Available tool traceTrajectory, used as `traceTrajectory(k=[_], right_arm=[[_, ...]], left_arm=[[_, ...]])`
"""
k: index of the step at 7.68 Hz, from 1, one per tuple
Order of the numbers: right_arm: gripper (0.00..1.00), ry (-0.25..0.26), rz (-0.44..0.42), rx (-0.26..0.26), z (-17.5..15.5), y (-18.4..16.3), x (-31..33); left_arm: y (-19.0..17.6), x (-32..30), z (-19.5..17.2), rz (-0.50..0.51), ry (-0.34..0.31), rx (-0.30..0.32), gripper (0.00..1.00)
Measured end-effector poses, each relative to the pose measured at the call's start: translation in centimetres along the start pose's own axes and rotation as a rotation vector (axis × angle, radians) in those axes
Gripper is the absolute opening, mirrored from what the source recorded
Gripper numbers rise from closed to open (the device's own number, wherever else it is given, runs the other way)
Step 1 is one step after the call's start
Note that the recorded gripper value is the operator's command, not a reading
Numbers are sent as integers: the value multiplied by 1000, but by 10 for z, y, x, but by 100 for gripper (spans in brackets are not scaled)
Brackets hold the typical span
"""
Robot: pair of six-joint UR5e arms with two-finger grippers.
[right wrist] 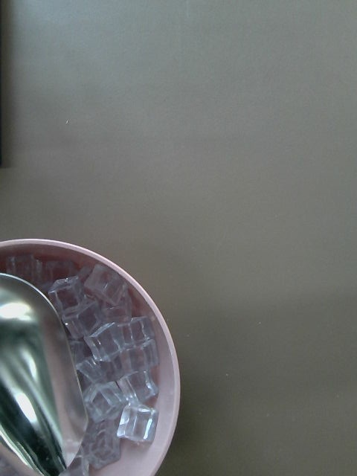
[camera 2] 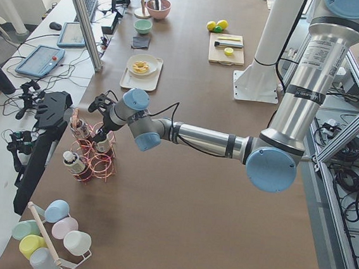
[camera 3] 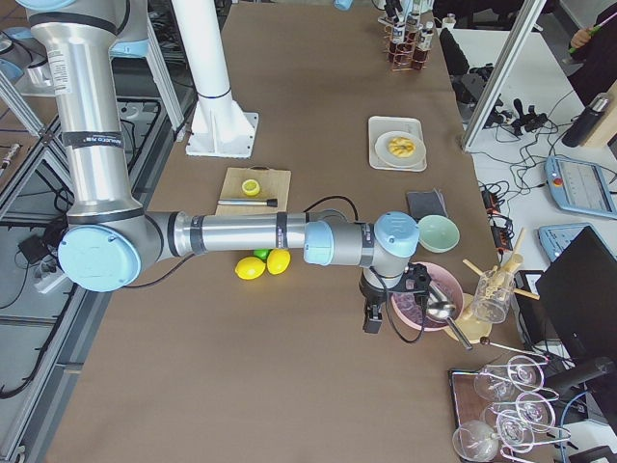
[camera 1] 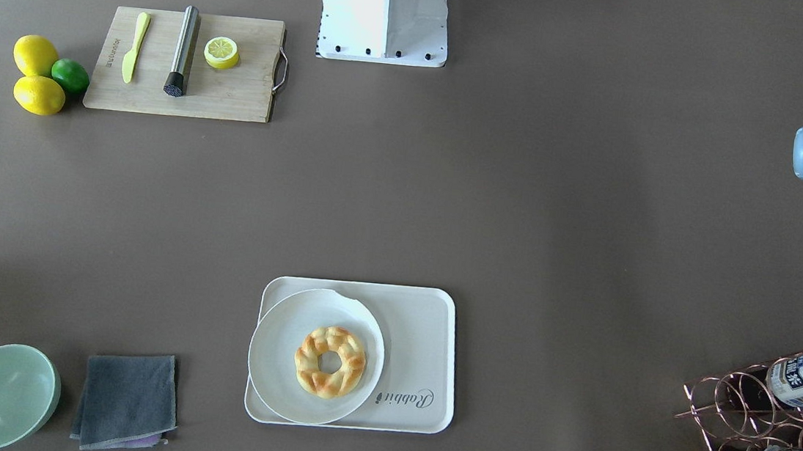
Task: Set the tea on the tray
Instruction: 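Reach the left gripper into the copper rack and grasp a dark tea bottle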
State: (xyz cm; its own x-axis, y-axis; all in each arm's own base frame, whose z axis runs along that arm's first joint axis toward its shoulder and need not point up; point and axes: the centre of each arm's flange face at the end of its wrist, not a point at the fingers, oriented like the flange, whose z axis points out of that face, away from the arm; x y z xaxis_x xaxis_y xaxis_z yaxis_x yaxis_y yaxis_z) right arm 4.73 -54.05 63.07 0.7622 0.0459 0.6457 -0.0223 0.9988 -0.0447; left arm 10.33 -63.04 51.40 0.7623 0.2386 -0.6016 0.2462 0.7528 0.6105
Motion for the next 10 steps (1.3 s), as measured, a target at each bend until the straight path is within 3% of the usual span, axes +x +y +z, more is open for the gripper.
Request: traceTrajectory(k=[3, 4, 6, 7, 10], right_arm=[[100, 0, 0, -1, 0, 0, 1], [100, 0, 1, -1, 0, 0, 0], [100, 0, 0, -1, 0, 0, 0], [100, 0, 0, 0, 0, 0, 0], [100, 0, 0, 0, 0, 0, 1]], left_arm=[[-4, 2, 4, 0, 1, -1, 76], [-5, 1, 6, 0, 0, -3, 62], [-6, 1, 9, 0, -1, -6, 11], [-6, 1, 9, -2, 0, -7, 0], [-9, 2, 6, -28, 27, -18, 0]])
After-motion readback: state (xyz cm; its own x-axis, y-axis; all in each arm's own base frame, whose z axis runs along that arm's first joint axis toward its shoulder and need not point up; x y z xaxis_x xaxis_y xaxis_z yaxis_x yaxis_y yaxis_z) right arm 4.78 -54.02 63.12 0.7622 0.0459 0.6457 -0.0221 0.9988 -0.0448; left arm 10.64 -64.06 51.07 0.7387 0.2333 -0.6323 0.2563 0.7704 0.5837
